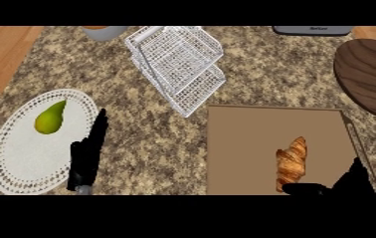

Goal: Pick the croissant from the tray and place it in the tiered basket

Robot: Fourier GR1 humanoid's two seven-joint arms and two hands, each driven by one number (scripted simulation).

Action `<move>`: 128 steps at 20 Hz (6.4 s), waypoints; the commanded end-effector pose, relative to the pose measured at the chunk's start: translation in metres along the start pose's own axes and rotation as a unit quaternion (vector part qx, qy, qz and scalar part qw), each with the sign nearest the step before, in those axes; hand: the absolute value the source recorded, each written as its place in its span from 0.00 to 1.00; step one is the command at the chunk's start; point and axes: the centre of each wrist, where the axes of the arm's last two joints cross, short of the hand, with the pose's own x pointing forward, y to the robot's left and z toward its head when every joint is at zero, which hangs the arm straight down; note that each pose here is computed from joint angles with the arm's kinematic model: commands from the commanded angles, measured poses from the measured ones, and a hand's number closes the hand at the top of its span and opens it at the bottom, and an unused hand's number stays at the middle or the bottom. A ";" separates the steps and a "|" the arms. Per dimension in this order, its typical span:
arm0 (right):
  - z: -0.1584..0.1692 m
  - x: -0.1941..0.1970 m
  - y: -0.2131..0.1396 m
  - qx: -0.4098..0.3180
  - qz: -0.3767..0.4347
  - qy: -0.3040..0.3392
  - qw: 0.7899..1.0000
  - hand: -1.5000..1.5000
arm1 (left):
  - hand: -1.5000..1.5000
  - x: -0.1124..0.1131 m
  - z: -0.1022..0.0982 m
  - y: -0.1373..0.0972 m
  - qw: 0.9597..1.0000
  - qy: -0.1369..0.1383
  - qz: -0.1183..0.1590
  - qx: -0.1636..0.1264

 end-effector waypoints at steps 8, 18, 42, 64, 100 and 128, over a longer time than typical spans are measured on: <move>-0.020 0.036 0.007 0.046 0.032 0.121 0.991 0.00 | 0.50 -0.001 -0.001 0.004 1.000 0.008 0.001 0.002; -0.028 0.035 0.024 0.078 0.030 0.140 0.987 0.00 | 0.50 -0.008 0.001 0.013 1.000 0.012 -0.001 0.008; 0.096 0.057 0.092 0.064 0.223 -0.255 0.939 1.00 | 0.50 0.002 0.001 -0.006 1.000 0.015 -0.003 -0.026; 0.210 0.091 -0.044 -0.132 -0.086 -0.414 0.897 1.00 | 0.50 -0.015 0.010 0.005 0.999 0.033 -0.003 0.012; 0.185 0.296 -0.021 -0.111 -0.034 -0.324 0.939 1.00 | 0.50 0.008 0.001 -0.014 1.000 0.004 -0.006 -0.018; 0.136 0.294 -0.037 -0.104 -0.449 -0.284 0.841 0.00 | 0.50 -0.027 0.022 0.006 0.999 0.039 -0.002 0.022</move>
